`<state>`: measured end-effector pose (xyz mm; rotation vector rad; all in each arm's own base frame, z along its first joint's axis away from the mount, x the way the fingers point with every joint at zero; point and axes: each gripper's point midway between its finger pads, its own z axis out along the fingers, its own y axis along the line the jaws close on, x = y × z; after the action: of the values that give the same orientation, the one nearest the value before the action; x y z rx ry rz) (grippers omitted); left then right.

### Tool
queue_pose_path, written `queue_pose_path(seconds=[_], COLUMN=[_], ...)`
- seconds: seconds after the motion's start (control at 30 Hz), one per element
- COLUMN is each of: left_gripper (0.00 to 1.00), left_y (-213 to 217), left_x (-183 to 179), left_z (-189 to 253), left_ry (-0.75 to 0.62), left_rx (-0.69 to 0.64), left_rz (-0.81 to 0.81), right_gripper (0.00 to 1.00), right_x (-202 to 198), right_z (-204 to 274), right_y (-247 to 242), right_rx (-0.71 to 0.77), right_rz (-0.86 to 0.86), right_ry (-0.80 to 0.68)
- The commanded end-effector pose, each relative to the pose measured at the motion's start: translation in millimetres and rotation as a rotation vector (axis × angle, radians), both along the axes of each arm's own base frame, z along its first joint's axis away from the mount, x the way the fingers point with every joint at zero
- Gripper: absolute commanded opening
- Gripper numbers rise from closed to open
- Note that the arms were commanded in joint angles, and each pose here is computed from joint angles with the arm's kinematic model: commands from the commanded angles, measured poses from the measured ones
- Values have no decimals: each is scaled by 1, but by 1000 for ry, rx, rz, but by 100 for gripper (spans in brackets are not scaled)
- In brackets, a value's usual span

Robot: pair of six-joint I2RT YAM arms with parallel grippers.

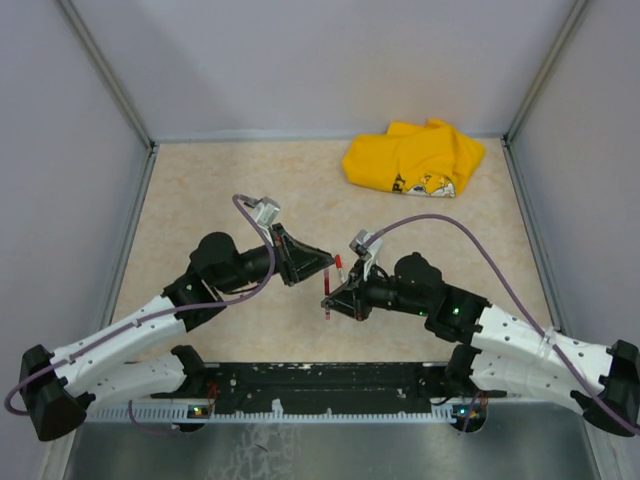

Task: Insert the pens into the pen caps
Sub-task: Press the pen cap onto the pen.

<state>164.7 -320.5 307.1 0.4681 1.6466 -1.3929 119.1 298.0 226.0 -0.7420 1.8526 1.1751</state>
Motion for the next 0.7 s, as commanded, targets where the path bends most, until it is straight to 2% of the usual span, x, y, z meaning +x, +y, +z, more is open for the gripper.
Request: queue_pose_path(seconds=[0.0, 0.17, 0.37, 0.67], left_gripper=[2, 5, 21, 39], left_y=[-4, -5, -5, 1], left_x=[-15, -16, -16, -9], left_z=[-22, -17, -14, -4], left_ry=[38, 30, 28, 10], left_rx=[81, 73, 66, 43], left_rz=[-76, -88, -84, -30], right_gripper=[0, 0, 0, 0], right_x=[0, -16, -29, -37], right_z=[61, 42, 31, 13], right_y=[7, 14, 17, 7], right_rx=[240, 197, 159, 124], right_rz=[3, 54, 113, 119], right_ry=[-89, -72, -69, -34])
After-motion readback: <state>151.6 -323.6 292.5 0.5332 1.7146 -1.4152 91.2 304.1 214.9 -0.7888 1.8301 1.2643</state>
